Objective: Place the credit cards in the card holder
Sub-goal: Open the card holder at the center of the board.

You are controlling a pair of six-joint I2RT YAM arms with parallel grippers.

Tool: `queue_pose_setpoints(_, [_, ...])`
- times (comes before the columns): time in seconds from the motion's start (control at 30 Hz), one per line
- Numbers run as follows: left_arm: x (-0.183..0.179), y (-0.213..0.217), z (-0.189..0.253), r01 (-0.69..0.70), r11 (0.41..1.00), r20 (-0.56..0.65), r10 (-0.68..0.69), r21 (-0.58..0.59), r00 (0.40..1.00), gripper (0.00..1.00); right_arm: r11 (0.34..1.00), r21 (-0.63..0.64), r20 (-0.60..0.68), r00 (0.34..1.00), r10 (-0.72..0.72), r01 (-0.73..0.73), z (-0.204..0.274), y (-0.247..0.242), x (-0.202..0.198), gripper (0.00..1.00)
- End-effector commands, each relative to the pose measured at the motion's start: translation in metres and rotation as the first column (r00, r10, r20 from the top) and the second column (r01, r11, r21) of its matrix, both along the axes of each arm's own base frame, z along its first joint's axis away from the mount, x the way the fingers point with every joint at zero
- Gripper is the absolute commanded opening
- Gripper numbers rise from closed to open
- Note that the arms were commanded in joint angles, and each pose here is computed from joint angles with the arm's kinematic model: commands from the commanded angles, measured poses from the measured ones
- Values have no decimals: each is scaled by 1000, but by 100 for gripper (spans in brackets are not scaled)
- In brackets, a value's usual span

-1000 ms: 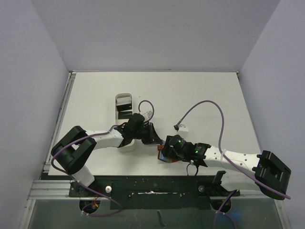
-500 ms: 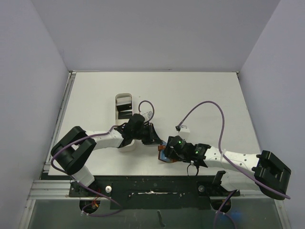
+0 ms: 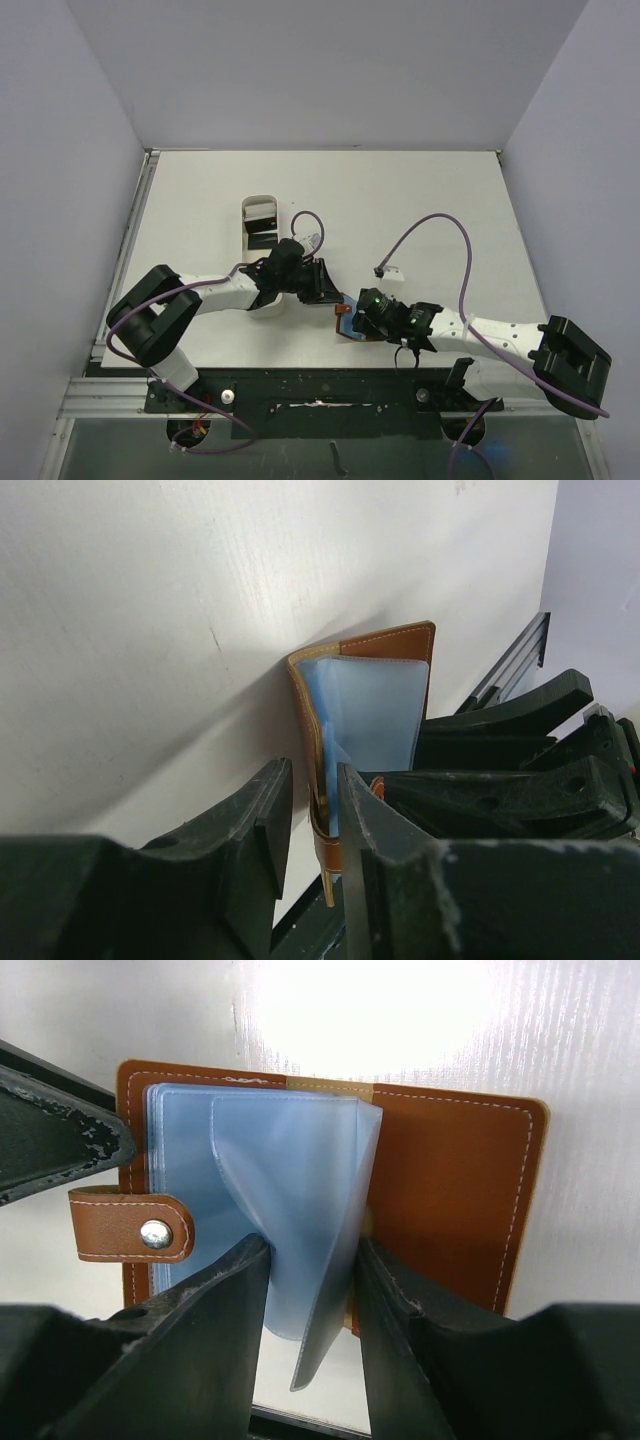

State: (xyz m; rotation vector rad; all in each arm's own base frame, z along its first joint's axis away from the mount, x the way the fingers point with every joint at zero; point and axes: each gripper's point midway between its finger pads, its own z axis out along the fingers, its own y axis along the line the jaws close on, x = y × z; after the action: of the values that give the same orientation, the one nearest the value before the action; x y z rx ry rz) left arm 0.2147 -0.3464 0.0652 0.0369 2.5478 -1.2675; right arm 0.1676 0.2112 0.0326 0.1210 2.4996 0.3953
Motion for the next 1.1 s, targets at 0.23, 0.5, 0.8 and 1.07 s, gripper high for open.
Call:
queue_pose_setpoints(0.23, [6, -11, 16, 27, 998, 68, -24, -50, 997, 23, 999, -22, 44, 998, -46, 47, 7, -11, 5, 39])
queue_pose_setpoints(0.5, [6, -16, 19, 47, 997, 73, -42, -67, 996, 32, 999, -13, 54, 997, -46, 47, 9, -13, 5, 39])
queue_pose_setpoints(0.8, [3, -27, 15, 100, 993, 86, -95, -57, 992, 43, 999, -15, 48, 998, -38, 39, 2, -12, 4, 32])
queue_pose_setpoints(1.07, [8, -29, -5, 103, 995, 78, -101, -20, 992, 44, 999, 28, 67, 998, -17, 15, 3, -10, 2, 29])
